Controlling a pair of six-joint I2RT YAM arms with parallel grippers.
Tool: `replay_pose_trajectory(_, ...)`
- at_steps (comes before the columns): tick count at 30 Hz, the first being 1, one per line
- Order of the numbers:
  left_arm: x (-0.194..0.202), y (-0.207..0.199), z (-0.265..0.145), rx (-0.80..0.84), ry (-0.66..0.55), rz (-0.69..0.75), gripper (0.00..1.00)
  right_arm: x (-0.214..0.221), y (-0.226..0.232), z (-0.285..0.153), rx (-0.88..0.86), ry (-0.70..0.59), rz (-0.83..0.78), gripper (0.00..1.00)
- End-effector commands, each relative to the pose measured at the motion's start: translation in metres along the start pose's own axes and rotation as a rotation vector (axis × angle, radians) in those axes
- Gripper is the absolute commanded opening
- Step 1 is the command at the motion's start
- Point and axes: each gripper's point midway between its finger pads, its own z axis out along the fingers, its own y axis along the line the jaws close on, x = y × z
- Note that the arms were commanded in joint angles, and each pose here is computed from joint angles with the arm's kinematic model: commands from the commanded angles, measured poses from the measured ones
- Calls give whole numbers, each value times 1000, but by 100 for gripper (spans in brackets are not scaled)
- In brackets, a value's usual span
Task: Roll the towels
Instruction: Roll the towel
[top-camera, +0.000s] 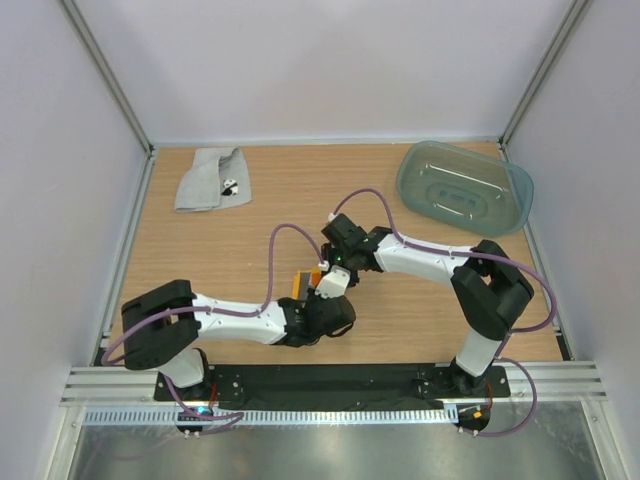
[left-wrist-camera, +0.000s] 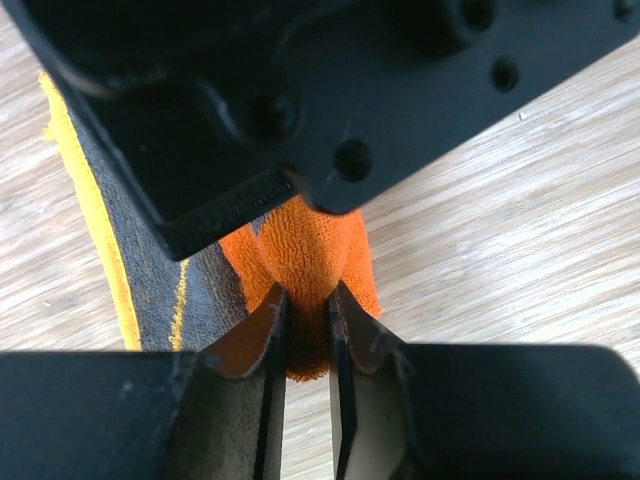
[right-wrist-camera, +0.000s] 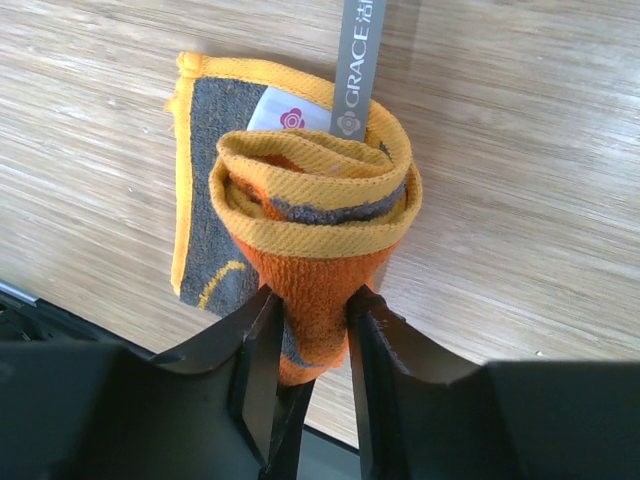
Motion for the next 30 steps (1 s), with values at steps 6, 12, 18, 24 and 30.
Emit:
replay_pose_trajectory(6, 23, 11, -4, 20, 44, -57, 0, -10, 6, -1, -21, -1, -21, 45)
replay_pose_trajectory(12, 26, 19, -13, 46, 22, -103, 0, -30, -17, -2, 12, -7, 9, 48)
replay_pose_trajectory(18, 24, 18, -17, 69, 11, -115, 0, -61, -49, -15, 100, -55, 30, 56)
replay_pose_trajectory(24, 19, 11, -22, 129, -9, -150, 0, -77, -66, -38, 135, -119, 53, 72)
replay_pose_trajectory(30, 12, 4, -25, 187, -18, -200, 0, -85, -66, -64, 132, -179, 61, 84)
